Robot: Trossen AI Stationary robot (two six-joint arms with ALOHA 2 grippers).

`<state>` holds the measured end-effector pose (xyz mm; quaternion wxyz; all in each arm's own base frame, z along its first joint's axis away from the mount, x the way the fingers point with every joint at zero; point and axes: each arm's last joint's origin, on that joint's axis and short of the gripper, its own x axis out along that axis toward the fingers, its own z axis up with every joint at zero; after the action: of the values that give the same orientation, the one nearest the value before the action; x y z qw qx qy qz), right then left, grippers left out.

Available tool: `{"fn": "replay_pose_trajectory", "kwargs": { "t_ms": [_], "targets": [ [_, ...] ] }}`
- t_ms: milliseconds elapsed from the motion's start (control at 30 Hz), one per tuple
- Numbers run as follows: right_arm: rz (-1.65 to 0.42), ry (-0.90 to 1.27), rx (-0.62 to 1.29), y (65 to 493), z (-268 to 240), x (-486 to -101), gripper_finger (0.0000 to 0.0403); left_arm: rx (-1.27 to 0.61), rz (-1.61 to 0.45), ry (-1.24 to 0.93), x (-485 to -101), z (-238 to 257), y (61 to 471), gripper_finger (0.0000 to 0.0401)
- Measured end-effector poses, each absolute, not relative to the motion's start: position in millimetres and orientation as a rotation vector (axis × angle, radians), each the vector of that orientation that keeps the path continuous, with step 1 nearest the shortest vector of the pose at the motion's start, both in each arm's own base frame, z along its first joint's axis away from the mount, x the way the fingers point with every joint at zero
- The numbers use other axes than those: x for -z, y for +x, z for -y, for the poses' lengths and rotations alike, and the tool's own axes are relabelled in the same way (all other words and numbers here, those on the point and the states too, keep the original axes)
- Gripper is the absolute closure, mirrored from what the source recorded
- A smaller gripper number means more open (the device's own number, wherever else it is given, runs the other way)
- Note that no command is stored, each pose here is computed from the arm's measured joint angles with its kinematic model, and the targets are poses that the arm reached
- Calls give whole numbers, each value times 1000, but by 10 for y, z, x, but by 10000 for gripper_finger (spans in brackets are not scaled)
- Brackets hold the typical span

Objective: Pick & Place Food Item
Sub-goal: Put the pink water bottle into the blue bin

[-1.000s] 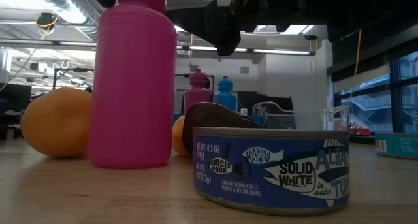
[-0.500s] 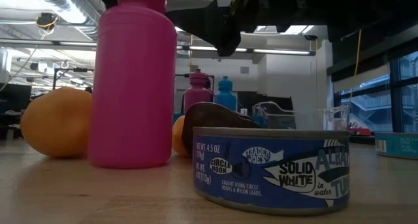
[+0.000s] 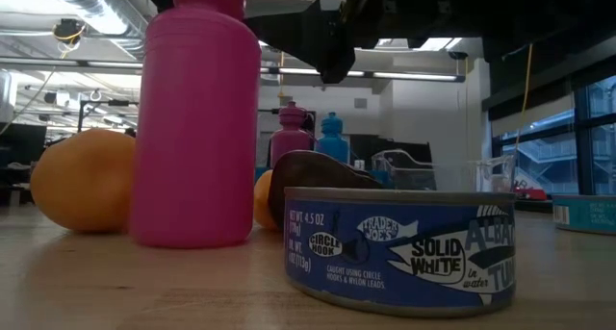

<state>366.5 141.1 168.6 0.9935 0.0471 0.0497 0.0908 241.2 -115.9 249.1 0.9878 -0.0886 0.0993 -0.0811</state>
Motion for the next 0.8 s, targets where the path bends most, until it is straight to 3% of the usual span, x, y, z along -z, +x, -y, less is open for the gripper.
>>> {"fn": "replay_pose_trajectory", "kwargs": {
  "t_ms": [367,800],
  "targets": [
    [-100,96,-181,3664,-1410,-1685,80,163,-200,-178,-2491,1159,2412,170],
    [-100,96,-181,3665,-1411,-1685,80,168,-201,-177,-2490,1161,2411,269]
  ]
}}
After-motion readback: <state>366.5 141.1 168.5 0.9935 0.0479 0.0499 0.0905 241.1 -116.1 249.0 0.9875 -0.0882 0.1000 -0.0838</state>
